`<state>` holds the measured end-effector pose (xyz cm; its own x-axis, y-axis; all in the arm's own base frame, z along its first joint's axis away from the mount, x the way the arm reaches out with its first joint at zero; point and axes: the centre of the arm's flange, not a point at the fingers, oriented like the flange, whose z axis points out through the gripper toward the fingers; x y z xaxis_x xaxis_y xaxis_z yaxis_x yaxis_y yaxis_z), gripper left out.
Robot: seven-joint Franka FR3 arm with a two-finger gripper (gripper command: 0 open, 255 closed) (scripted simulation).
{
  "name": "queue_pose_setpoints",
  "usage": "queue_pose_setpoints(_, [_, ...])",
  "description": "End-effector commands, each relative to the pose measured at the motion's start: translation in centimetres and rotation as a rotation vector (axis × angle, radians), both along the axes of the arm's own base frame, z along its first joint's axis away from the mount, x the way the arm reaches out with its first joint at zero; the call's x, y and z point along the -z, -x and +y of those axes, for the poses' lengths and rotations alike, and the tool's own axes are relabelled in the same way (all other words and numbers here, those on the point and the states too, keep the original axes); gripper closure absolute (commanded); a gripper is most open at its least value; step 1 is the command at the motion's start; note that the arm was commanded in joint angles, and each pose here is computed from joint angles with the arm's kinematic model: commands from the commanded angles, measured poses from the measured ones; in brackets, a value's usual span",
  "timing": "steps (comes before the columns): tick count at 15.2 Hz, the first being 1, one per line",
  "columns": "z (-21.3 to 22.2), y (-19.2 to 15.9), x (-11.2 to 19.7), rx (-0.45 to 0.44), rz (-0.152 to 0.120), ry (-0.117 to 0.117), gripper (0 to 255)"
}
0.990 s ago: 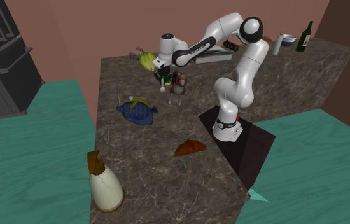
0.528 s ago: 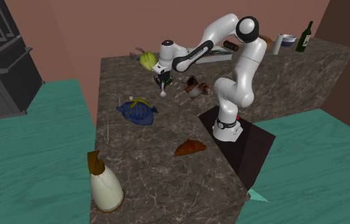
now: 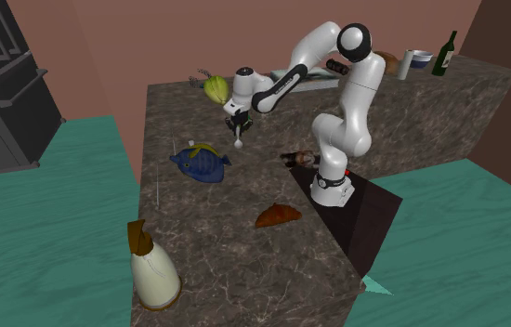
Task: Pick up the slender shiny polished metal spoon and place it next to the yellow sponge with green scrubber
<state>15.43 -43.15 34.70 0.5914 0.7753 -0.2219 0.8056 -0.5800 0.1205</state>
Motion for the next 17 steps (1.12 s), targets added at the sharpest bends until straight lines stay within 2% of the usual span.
queue_pose_setpoints(1, [0.0,0.0,0.1,0.000,0.000,0.000,255])
queue_pose_setpoints(5, [0.0,0.0,0.1,0.000,0.000,0.000,255])
queue_pose_setpoints(6, [0.0,0.0,0.1,0.000,0.000,0.000,0])
queue_pose_setpoints(11, [0.0,0.0,0.1,0.000,0.000,0.000,0])
queue_pose_setpoints(15, [1.3,-0.2,-4.7,0.000,0.000,0.000,0])
queue_pose_setpoints(17, [1.3,-0.2,-4.7,0.000,0.000,0.000,0])
